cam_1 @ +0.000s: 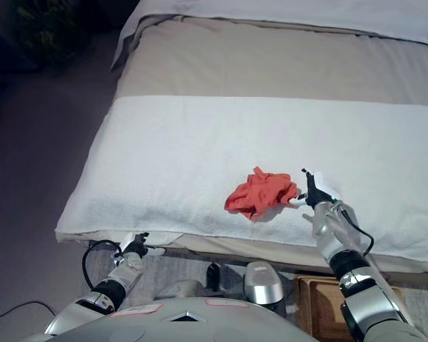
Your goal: Put the clothes on the bed into the basket.
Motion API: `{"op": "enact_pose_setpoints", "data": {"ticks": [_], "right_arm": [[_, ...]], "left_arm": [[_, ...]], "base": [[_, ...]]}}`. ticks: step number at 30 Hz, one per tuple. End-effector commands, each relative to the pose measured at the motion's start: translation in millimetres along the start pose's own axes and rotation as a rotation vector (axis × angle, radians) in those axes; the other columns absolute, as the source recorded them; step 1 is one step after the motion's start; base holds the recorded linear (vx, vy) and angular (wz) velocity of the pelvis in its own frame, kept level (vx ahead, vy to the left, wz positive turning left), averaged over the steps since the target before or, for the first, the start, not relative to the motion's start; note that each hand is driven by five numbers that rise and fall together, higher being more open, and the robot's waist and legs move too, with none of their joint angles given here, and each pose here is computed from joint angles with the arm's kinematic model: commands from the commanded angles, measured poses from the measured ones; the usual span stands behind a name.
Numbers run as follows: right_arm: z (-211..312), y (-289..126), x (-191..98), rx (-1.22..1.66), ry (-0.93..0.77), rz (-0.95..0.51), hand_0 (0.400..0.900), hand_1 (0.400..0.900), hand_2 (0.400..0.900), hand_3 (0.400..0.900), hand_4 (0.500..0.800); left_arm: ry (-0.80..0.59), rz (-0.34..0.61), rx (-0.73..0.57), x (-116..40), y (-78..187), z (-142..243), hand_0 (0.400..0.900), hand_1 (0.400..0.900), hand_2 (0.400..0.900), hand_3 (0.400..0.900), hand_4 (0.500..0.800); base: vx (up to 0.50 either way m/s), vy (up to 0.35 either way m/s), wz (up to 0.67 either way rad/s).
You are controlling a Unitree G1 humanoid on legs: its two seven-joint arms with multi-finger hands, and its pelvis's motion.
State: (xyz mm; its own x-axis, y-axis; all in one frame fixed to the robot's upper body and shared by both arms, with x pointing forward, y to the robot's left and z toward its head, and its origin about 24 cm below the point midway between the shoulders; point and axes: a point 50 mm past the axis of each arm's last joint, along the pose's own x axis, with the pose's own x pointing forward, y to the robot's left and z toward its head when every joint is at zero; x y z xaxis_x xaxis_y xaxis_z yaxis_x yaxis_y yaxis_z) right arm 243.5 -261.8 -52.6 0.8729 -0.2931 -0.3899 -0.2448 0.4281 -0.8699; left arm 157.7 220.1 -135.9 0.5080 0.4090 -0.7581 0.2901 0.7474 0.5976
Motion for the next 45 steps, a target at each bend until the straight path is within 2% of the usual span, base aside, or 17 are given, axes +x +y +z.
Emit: {"op": "enact_pose_setpoints", "data": {"ticks": [1, 7, 16, 25, 26, 28, 38, 45], "right_arm": [[24, -26, 16, -0.028, -0.073, -0.13, 0.9, 0.9, 0.9, 0.9, 0.8], [31, -28, 16, -0.042, -0.11, -0.113, 0.9, 0.9, 0.9, 0.9, 0.8], [78, -20, 19, -0.001, -0.234, -0.094, 0.9, 0.9, 0.9, 0.9, 0.8], [106, -21, 21, 0.047, -0.286, -0.107, 0.9, 0.9, 0.9, 0.9, 0.8], [106, -19, 21, 0.046, -0.281, -0.105, 0.841, 0.841, 0.841, 0.841, 0.765], [104, -19, 22, 0.046, -0.261, -0.109, 0.4, 0.4, 0.4, 0.4, 0.5], [76, -2, 18, 0.042, -0.166, -0.08, 0.4, 0.4, 0.4, 0.4, 0.5], [32, 4, 14, 0.073, 0.0, -0.072, 0.4, 0.4, 0.4, 0.4, 0.5]], "left_arm": [[0.001, 0.131, 0.051, 8.9, 28, 6, 0.9, 0.9, 0.9, 0.9, 0.8], [0.033, 0.129, 0.051, 9.0, 26, -1, 0.9, 0.9, 0.9, 0.9, 0.8], [-0.024, 0.16, 0.009, 10.0, 29, 27, 0.9, 0.9, 0.9, 0.9, 0.8], [-0.023, 0.19, -0.011, 11.5, 36, 31, 0.9, 0.9, 0.9, 0.9, 0.8], [-0.024, 0.193, -0.014, 11.7, 37, 32, 0.9, 0.9, 0.9, 0.9, 0.8], [-0.031, 0.197, -0.019, 11.8, 38, 36, 0.9, 0.9, 0.9, 0.9, 0.8], [-0.029, 0.196, -0.007, 11.4, 35, 37, 0.9, 0.9, 0.9, 0.9, 0.8], [-0.001, 0.183, -0.001, 11.4, 33, 27, 0.9, 0.9, 0.9, 0.9, 0.8]], "base": [[0.004, -0.066, 0.31], [0.054, -0.033, 0.06], [-0.012, 0.012, -0.08], [-0.037, 0.022, 0.02], [-0.051, 0.054, 0.0], [-0.009, 0.043, -0.01], [0.033, 0.035, -0.15], [0.028, 0.003, -0.28]]}}
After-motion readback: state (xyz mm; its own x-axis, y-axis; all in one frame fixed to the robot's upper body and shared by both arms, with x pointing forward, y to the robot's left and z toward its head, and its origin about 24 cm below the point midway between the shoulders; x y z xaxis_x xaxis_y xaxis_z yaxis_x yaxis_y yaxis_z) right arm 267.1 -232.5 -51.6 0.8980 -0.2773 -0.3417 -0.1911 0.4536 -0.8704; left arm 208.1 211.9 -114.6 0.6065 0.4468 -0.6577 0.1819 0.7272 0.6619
